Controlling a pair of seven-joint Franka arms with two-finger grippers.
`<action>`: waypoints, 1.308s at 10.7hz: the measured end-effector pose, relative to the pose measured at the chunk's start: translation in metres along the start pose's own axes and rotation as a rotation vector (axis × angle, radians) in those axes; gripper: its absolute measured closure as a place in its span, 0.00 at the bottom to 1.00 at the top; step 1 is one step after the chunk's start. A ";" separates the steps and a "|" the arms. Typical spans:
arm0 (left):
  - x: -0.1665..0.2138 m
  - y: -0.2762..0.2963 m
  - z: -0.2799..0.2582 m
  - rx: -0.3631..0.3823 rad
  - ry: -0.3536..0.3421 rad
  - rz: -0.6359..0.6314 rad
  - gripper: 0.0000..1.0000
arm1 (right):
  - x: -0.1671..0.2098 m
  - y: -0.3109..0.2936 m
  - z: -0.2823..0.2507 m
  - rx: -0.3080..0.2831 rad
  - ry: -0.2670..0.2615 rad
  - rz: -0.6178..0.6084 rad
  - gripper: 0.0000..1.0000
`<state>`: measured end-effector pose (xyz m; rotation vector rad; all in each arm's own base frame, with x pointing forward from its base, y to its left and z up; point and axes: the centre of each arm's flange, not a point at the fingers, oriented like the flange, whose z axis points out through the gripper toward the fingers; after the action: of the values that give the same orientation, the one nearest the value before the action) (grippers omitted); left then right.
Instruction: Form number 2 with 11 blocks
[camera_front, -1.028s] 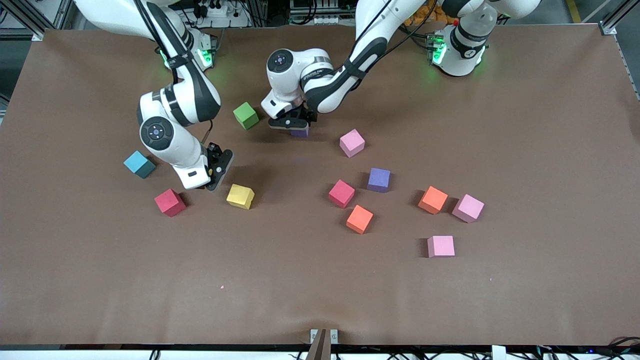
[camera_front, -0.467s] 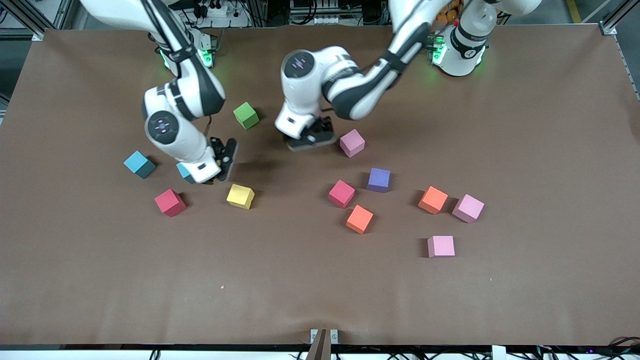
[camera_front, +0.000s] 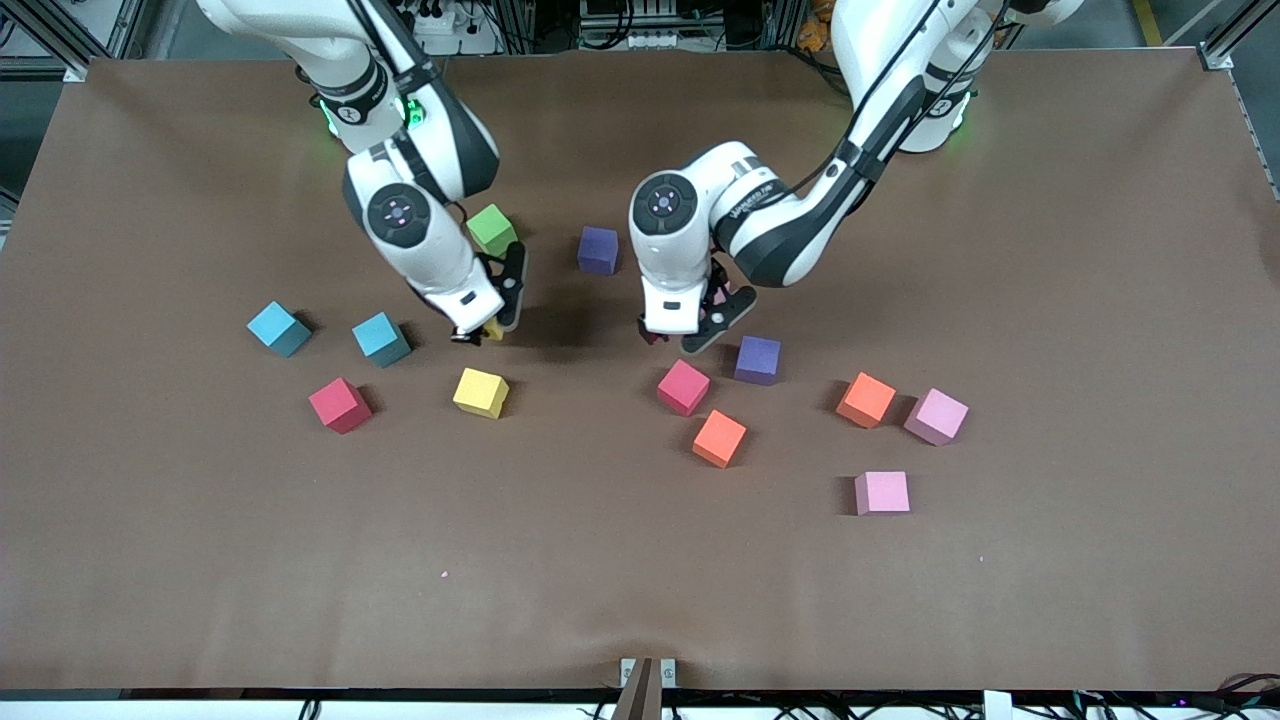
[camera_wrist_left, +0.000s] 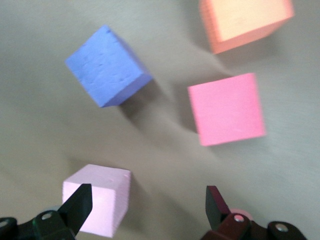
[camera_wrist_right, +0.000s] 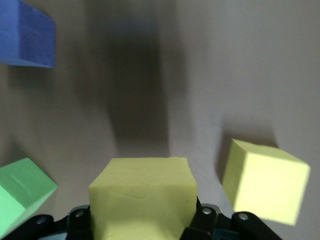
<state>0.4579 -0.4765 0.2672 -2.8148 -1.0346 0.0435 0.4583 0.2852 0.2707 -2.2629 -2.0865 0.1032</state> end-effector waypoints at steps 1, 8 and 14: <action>0.000 -0.007 0.013 0.021 -0.003 -0.011 0.00 | 0.013 -0.014 0.005 0.006 -0.008 -0.015 0.38; -0.011 -0.045 0.064 -0.042 -0.037 -0.075 0.00 | 0.063 -0.083 0.030 0.029 -0.053 0.010 0.38; -0.014 -0.049 0.056 -0.055 -0.032 -0.112 0.00 | 0.054 -0.123 0.074 -0.008 0.014 0.034 0.38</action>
<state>0.4116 -0.4412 0.2185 -2.8079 -1.2173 0.0492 0.3338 0.3490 0.2082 -2.2979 -2.0455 0.0797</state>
